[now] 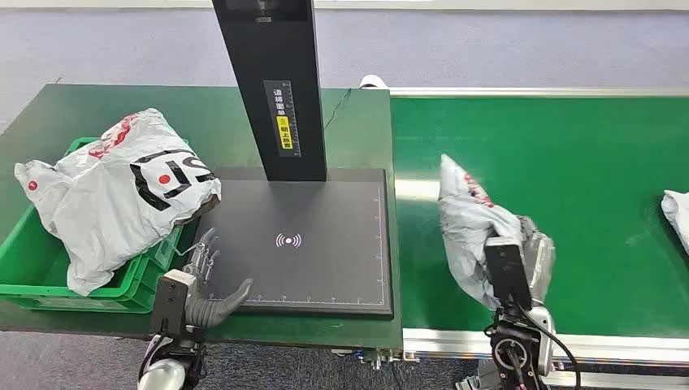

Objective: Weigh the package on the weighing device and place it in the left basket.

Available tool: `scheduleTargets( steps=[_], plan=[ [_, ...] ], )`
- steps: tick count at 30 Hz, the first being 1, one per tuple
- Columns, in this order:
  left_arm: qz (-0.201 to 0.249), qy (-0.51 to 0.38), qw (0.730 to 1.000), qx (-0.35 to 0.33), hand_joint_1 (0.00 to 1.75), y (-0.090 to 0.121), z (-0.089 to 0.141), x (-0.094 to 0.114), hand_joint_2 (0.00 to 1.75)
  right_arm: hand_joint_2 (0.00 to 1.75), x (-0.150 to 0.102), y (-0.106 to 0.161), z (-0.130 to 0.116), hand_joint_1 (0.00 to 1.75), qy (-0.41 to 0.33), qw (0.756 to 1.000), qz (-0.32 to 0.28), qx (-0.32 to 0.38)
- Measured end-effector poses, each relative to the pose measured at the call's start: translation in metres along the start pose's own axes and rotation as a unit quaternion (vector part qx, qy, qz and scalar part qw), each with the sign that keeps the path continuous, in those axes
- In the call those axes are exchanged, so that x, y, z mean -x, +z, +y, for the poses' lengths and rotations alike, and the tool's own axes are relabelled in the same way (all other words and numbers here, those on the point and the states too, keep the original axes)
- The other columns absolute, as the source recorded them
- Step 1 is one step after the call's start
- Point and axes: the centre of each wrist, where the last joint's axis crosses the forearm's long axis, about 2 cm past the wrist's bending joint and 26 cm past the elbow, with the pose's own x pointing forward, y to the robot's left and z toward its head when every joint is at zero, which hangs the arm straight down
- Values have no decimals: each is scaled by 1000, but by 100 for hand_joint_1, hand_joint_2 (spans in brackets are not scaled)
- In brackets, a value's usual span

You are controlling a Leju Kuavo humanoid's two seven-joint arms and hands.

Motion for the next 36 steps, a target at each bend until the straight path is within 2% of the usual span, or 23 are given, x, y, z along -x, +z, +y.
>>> scheduleTargets(
  steps=[6,14,20,24,29,32,36],
  plan=[
    [-20,-1,1000,5,0,-8,-1,-5,175,175,-18,1,-6,175,-37,995,-51,71],
    [-30,0,1000,9,0,-11,-3,-7,175,175,-26,5,-8,175,-50,993,-63,91],
    [-61,11,998,10,0,-20,-6,-13,175,175,-39,-3,2,175,-67,987,-107,98],
    [-77,19,997,19,0,-27,-10,-18,175,175,-52,-11,19,175,-61,986,-151,44],
    [-92,28,995,22,0,-31,-12,-22,175,175,-63,-13,51,175,-15,973,-212,-91],
    [-98,31,994,24,0,-32,-11,-22,175,175,-63,-11,69,175,3,958,-222,-178],
    [-104,34,994,30,0,-35,-11,-25,175,175,-59,-8,87,175,26,940,-223,-259]
  ],
)
